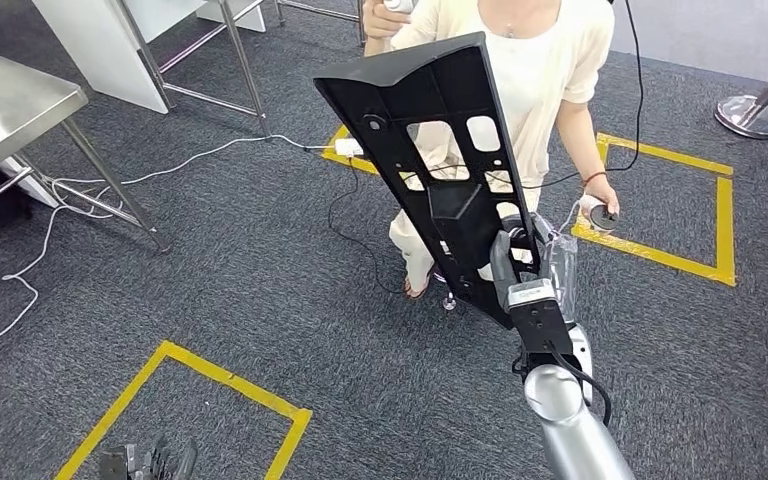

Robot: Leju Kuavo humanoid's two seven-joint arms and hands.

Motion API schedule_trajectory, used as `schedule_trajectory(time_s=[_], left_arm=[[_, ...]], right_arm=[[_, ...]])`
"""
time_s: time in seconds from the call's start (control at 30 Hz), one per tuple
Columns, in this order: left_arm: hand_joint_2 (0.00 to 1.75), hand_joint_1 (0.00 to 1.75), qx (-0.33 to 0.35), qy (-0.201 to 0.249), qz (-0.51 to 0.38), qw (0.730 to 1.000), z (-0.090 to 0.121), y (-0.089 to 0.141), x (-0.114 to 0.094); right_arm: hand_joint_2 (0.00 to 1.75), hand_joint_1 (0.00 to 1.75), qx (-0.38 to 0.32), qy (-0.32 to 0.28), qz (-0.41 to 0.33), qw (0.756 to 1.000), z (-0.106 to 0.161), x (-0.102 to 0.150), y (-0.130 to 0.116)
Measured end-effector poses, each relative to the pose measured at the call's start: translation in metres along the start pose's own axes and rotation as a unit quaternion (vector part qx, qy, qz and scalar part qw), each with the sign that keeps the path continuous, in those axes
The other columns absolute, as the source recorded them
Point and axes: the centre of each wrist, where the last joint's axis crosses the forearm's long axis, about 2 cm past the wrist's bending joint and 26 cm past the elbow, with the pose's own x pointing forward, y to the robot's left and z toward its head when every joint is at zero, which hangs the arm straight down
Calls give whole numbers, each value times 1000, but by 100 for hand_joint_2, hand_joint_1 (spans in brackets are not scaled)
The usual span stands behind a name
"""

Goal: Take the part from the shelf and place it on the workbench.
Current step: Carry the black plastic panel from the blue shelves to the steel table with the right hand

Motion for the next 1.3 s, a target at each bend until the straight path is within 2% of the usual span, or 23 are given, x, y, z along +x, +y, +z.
schedule_trajectory(time_s=[0.77, 1.3], left_arm=[[175, 0, 6, -3, 1, 1000, -2, 3, 1], [175, 0, 8, -6, 0, 1000, -4, 5, 3]], right_arm=[[175, 175, 6, -13, -3, 1000, -18, 2, 7], [175, 175, 11, -10, -5, 1000, -21, 2, 13]])
